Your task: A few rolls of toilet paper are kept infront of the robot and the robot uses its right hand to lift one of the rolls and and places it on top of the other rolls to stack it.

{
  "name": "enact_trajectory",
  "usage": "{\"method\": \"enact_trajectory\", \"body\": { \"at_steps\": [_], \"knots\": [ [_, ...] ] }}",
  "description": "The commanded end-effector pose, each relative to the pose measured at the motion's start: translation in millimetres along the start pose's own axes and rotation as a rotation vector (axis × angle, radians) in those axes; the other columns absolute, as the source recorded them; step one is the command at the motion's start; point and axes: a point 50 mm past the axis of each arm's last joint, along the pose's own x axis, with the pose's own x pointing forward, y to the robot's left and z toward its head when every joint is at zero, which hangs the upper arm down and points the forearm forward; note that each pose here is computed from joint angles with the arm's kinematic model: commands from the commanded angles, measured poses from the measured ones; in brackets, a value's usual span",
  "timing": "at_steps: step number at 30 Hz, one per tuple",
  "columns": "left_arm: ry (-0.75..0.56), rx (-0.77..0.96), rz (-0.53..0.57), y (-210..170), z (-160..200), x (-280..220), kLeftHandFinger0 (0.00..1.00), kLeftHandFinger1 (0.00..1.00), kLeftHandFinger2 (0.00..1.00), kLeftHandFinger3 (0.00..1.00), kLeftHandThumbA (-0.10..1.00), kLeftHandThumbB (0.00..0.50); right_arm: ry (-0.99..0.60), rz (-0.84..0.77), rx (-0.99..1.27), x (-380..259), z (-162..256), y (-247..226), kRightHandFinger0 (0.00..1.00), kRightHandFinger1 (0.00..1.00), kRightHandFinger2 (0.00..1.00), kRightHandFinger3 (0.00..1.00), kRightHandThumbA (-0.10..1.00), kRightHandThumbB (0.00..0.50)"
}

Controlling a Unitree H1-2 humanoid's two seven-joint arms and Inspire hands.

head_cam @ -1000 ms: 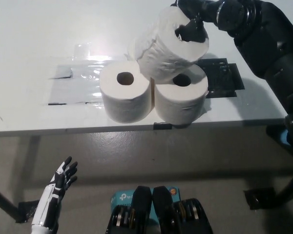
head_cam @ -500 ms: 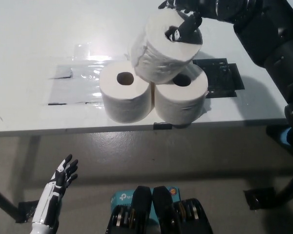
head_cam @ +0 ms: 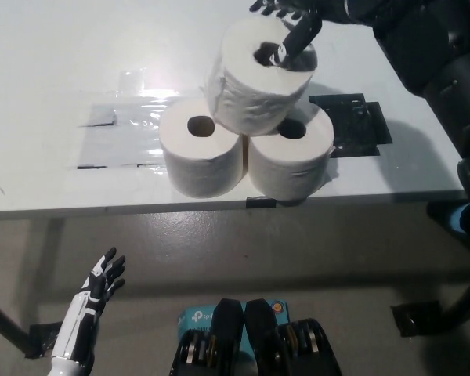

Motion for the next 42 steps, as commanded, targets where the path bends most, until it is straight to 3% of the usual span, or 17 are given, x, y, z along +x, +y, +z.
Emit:
{"method": "enact_trajectory", "body": {
  "at_steps": [1, 2, 4, 10, 12, 14, 16, 17, 21, 22, 23, 27, 31, 34, 38, 40, 42],
  "knots": [
    [-0.071, 0.029, -0.030, 3, 12, 2, 1.00, 1.00, 1.00, 1.00, 1.00, 0.082, -0.125, -0.127, -0.004, -33, 57, -60, 1.00, 1.00, 1.00, 1.00, 0.96, 0.330],
    [-0.067, 0.038, -0.033, 3, 11, 2, 1.00, 1.00, 1.00, 1.00, 1.00, 0.088, -0.135, -0.132, -0.013, -36, 61, -64, 1.00, 1.00, 1.00, 1.00, 0.98, 0.327],
    [-0.061, 0.037, -0.032, 3, 12, 1, 1.00, 1.00, 1.00, 1.00, 1.00, 0.083, -0.125, -0.171, -0.052, -42, 69, -73, 1.00, 1.00, 1.00, 1.00, 1.00, 0.380],
    [-0.065, 0.038, -0.031, 0, 10, 2, 1.00, 1.00, 1.00, 1.00, 1.00, 0.117, -0.214, -0.248, -0.081, -64, 82, -97, 1.00, 1.00, 1.00, 1.00, 1.00, 0.352],
    [-0.064, 0.038, -0.030, 0, 9, 1, 1.00, 1.00, 1.00, 1.00, 1.00, 0.102, -0.256, -0.287, -0.013, -74, 81, -108, 1.00, 1.00, 1.00, 1.00, 1.00, 0.372],
    [-0.061, 0.038, -0.031, -1, 11, 0, 1.00, 1.00, 1.00, 1.00, 1.00, 0.087, -0.341, -0.394, 0.002, -96, 73, -126, 1.00, 1.00, 1.00, 1.00, 1.00, 0.338],
    [-0.059, 0.036, -0.034, -2, 11, 0, 1.00, 1.00, 1.00, 1.00, 1.00, 0.081, -0.395, -0.438, 0.017, -109, 64, -133, 1.00, 1.00, 1.00, 1.00, 1.00, 0.339],
    [-0.062, 0.035, -0.032, -1, 10, 2, 1.00, 1.00, 1.00, 1.00, 1.00, 0.074, -0.422, -0.499, 0.045, -125, 58, -139, 1.00, 1.00, 1.00, 1.00, 1.00, 0.369],
    [-0.062, 0.027, -0.019, 2, 11, 6, 1.00, 1.00, 1.00, 1.00, 1.00, 0.082, -0.644, -0.750, 0.195, -201, 15, -133, 1.00, 1.00, 1.00, 1.00, 1.00, 0.395],
    [-0.058, 0.020, -0.019, 3, 11, 7, 1.00, 1.00, 1.00, 1.00, 1.00, 0.093, -0.709, -0.807, 0.213, -224, 2, -121, 1.00, 1.00, 1.00, 1.00, 1.00, 0.338],
    [-0.057, 0.014, -0.020, 2, 10, 9, 1.00, 1.00, 1.00, 1.00, 1.00, 0.099, -0.746, -0.836, 0.218, -240, -7, -111, 1.00, 1.00, 1.00, 1.00, 1.00, 0.316],
    [-0.070, 0.005, -0.027, 2, 14, 25, 1.00, 1.00, 1.00, 1.00, 1.00, 0.132, -0.847, -0.958, 0.183, -313, -37, -48, 1.00, 1.00, 1.00, 1.00, 1.00, 0.285],
    [-0.096, -0.002, -0.019, 5, 17, 38, 1.00, 1.00, 1.00, 1.00, 1.00, 0.156, -0.952, -1.045, 0.223, -351, -53, 22, 1.00, 1.00, 1.00, 1.00, 1.00, 0.368],
    [-0.105, -0.021, -0.022, 5, 16, 43, 1.00, 1.00, 1.00, 1.00, 1.00, 0.155, -1.059, -1.069, 0.231, -362, -54, 71, 1.00, 1.00, 1.00, 1.00, 1.00, 0.312],
    [-0.103, -0.036, -0.030, 3, 14, 48, 1.00, 1.00, 1.00, 1.00, 1.00, 0.157, -1.115, -1.105, 0.288, -366, -45, 142, 1.00, 1.00, 1.00, 1.00, 1.00, 0.350],
    [-0.106, -0.034, -0.029, 4, 15, 51, 1.00, 1.00, 1.00, 1.00, 1.00, 0.153, -1.151, -1.095, 0.338, -362, -39, 172, 1.00, 1.00, 1.00, 1.00, 1.00, 0.305],
    [-0.115, -0.027, -0.026, 6, 17, 54, 1.00, 1.00, 1.00, 1.00, 1.00, 0.138, -1.120, -1.146, 0.360, -360, -34, 192, 1.00, 1.00, 1.00, 1.00, 1.00, 0.318]
  ]
}}
